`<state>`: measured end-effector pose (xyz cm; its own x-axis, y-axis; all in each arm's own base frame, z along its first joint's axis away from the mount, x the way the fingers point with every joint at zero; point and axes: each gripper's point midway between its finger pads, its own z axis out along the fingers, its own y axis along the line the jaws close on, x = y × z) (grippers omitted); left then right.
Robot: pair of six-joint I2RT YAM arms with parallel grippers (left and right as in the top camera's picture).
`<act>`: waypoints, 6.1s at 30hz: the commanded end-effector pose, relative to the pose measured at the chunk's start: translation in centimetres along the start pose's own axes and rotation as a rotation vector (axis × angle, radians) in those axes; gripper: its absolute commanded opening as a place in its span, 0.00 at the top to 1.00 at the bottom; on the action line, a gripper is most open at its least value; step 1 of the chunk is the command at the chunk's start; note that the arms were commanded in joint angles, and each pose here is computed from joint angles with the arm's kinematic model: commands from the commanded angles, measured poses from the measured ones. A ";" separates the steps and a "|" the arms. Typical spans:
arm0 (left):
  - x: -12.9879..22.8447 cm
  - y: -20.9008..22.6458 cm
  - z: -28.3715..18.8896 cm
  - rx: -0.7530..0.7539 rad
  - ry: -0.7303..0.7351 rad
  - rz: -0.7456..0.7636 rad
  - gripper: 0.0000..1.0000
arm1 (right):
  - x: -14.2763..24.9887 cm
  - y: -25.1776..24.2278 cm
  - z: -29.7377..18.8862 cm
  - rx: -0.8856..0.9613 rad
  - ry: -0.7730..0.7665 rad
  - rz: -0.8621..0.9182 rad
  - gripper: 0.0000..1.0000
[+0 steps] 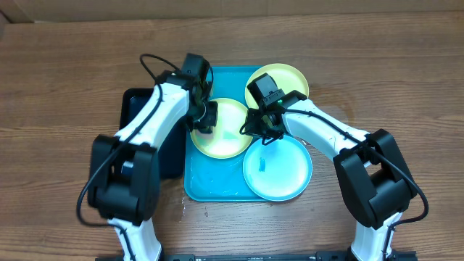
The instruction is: Clean dirty plates on tray and stack at the side
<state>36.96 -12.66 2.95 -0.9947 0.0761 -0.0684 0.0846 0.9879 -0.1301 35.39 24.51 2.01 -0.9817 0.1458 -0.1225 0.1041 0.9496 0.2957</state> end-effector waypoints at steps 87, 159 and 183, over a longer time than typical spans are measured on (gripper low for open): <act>-0.7 -1.3 0.3 0.037 -0.029 0.011 0.96 | 0.2 0.9 -0.1 -0.039 0.009 -0.012 0.96; -0.9 -3.5 -6.7 0.111 -0.172 0.049 0.96 | 0.1 0.9 -0.1 -0.039 0.004 -0.013 0.96; 1.5 -10.6 -6.6 0.574 0.032 0.177 0.96 | 0.2 0.9 -0.1 -0.038 0.006 -0.012 0.96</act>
<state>32.18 -20.69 3.47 -0.9732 0.2171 0.0762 0.1413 0.8256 -0.5463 35.43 24.77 2.05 -0.9824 0.1443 -0.1187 0.1009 0.9443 0.3131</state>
